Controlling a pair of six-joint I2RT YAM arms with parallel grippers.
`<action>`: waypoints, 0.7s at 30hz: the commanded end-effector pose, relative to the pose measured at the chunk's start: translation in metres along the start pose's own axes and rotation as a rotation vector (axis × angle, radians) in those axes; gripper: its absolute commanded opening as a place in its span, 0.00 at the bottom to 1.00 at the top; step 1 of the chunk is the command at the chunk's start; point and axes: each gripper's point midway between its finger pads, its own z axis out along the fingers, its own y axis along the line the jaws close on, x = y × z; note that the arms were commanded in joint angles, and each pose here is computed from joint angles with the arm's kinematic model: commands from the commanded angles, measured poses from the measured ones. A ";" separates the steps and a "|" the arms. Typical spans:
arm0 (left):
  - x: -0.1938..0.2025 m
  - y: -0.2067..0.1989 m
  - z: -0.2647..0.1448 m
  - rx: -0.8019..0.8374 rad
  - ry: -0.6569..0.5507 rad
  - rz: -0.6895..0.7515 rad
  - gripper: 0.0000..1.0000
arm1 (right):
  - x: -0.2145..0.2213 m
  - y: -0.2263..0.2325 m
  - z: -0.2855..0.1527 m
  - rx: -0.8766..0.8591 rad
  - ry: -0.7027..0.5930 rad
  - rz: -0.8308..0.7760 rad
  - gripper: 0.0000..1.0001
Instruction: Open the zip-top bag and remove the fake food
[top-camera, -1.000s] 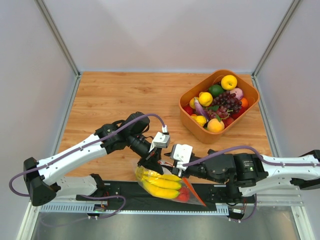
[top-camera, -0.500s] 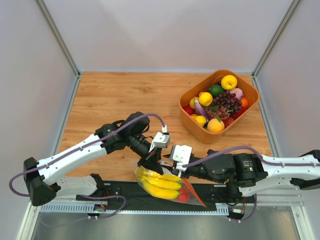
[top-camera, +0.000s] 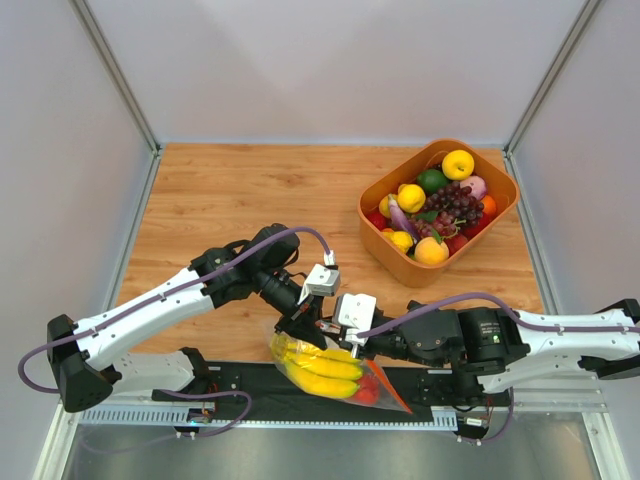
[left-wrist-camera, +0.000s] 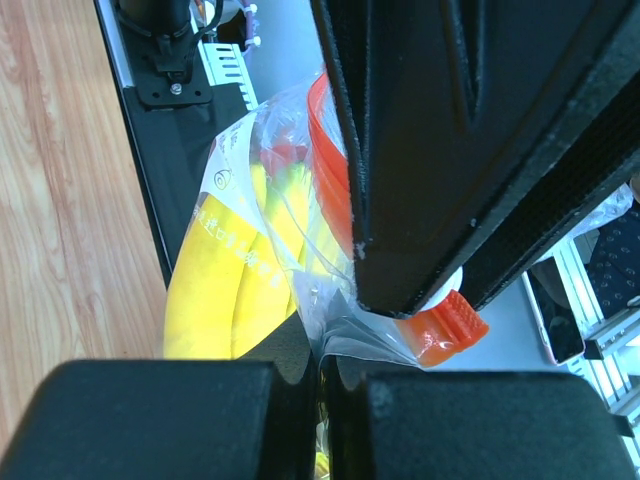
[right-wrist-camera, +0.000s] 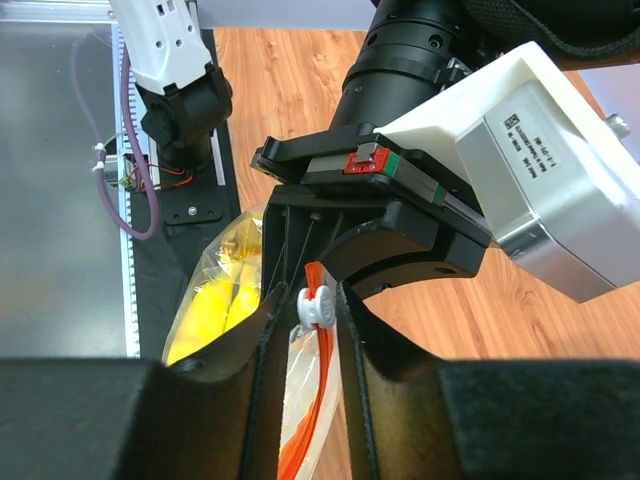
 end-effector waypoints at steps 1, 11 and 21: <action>-0.019 -0.009 -0.004 0.037 -0.046 0.066 0.00 | -0.009 -0.003 -0.003 0.011 -0.017 0.004 0.25; -0.019 -0.010 -0.004 0.042 -0.048 0.070 0.00 | -0.001 -0.006 -0.002 0.037 0.015 -0.006 0.16; -0.020 -0.008 -0.005 0.018 -0.044 0.074 0.19 | 0.002 -0.022 -0.005 0.128 0.024 -0.002 0.00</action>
